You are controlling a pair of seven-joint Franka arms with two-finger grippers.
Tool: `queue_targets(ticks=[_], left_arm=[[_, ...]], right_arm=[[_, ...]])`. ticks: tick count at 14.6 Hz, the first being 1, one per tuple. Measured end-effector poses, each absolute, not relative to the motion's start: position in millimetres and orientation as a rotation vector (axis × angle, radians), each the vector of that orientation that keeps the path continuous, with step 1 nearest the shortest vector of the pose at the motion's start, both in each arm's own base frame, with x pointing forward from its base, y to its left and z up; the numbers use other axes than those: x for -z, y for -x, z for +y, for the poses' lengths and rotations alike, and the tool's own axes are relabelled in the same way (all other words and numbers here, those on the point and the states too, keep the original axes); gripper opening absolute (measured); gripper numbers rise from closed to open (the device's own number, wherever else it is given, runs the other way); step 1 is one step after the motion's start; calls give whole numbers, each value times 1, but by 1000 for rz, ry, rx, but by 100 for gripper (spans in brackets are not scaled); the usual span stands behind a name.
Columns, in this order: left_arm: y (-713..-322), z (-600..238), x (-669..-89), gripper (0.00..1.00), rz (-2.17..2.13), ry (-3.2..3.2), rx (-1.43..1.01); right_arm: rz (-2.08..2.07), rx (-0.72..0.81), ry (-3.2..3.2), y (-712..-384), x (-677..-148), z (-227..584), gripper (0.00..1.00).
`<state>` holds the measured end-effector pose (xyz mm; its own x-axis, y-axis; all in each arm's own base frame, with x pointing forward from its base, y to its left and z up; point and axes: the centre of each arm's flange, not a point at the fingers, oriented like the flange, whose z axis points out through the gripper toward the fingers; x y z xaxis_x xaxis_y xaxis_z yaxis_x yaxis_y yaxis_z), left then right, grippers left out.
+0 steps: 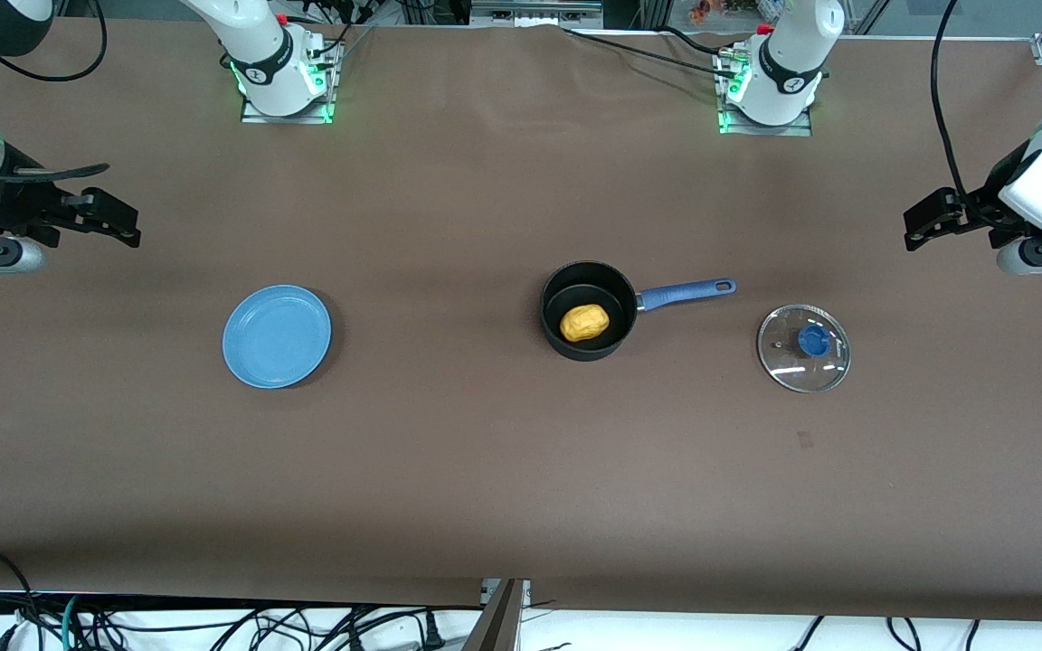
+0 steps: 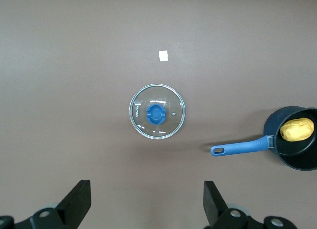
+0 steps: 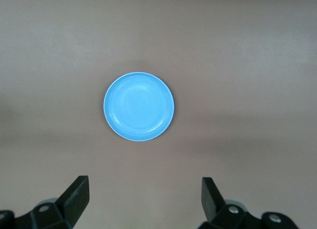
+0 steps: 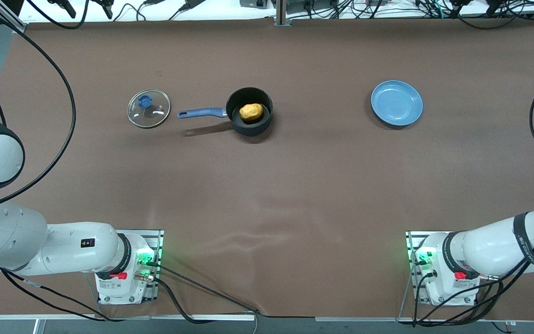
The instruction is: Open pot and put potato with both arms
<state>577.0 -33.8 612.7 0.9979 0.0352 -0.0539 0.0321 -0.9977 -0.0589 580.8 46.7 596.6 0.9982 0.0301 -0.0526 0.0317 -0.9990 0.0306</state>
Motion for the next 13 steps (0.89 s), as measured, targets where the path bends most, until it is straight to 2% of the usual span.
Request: queue_targets(ticks=[13], left_arm=[[-588, -23, -600, 100, -68, 3120, -106]], right_arm=[[44, 81, -3109, -581, -597, 45, 100]])
